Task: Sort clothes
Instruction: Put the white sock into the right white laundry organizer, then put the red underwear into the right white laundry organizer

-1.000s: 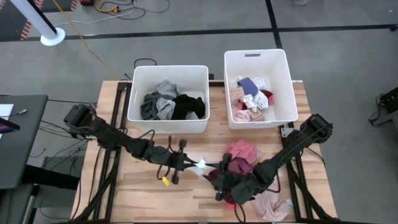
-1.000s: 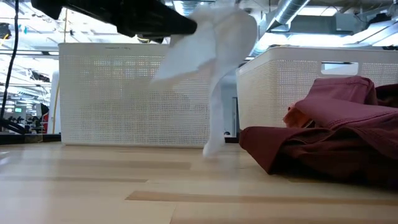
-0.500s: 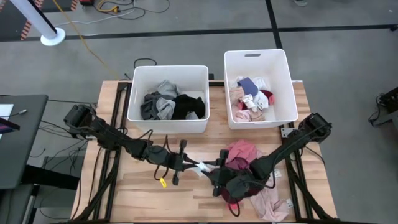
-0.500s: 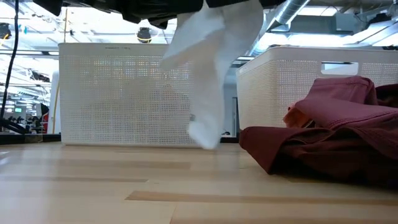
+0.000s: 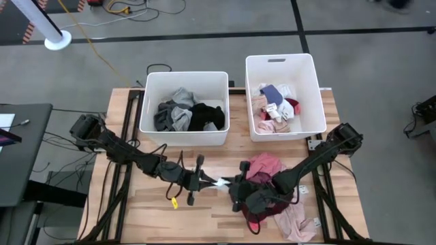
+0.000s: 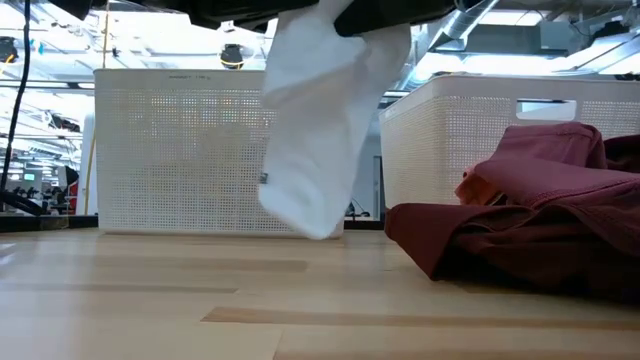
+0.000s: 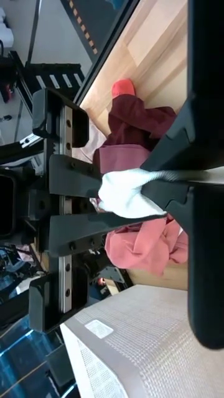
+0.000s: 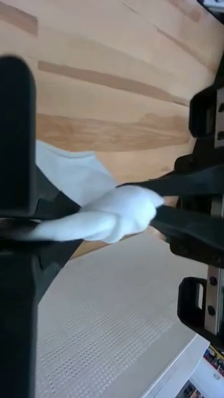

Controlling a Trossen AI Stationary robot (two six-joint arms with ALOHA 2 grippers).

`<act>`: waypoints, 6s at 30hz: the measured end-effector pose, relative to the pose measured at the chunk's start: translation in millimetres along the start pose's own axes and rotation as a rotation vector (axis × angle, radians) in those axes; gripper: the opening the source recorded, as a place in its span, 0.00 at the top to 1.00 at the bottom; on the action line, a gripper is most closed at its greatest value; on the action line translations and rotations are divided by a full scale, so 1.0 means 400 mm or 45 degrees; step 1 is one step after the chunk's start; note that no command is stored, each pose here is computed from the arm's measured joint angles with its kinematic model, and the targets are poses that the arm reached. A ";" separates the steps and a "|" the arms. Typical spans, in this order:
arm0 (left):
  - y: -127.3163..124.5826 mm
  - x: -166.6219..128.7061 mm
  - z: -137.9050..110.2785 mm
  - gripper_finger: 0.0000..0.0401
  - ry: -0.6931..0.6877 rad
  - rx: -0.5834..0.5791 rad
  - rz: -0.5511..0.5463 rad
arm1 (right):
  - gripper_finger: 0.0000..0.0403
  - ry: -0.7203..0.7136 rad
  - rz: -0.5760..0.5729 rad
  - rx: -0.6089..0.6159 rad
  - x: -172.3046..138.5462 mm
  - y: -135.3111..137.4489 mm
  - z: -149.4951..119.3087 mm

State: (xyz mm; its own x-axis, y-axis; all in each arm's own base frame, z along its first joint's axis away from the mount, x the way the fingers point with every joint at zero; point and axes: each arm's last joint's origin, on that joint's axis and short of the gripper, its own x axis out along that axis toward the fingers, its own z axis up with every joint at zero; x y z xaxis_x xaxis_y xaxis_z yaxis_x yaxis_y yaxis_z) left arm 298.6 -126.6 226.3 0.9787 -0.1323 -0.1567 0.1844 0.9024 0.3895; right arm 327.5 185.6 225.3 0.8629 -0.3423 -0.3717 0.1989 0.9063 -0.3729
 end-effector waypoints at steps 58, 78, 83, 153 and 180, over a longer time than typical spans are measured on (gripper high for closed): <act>-0.042 -0.177 0.009 0.53 0.460 -0.122 0.093 | 0.99 0.030 -1.086 0.278 -0.434 -0.676 0.037; -0.051 -0.179 0.021 0.53 0.411 -0.151 0.081 | 0.98 0.719 -1.052 0.450 -0.299 -0.702 -0.153; -0.052 -0.179 0.020 0.53 0.417 -0.159 0.080 | 0.97 0.845 -1.061 0.482 -0.274 -0.709 -0.206; -0.015 -0.162 0.011 0.53 0.425 -0.196 0.123 | 0.56 -0.043 -0.312 0.488 -0.335 -0.624 -0.101; -0.009 -0.155 0.024 0.53 0.352 -0.221 0.107 | 0.56 0.048 0.378 0.313 -0.330 -0.258 -0.085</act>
State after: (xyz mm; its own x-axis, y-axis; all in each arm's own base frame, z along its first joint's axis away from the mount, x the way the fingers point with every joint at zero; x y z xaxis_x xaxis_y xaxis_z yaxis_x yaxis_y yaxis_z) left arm 237.9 -125.7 243.2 0.9241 0.0406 -0.3800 0.0624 0.9650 0.2548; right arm 177.2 129.0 283.7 0.8828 -0.0609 -0.4658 0.0523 0.9981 -0.0315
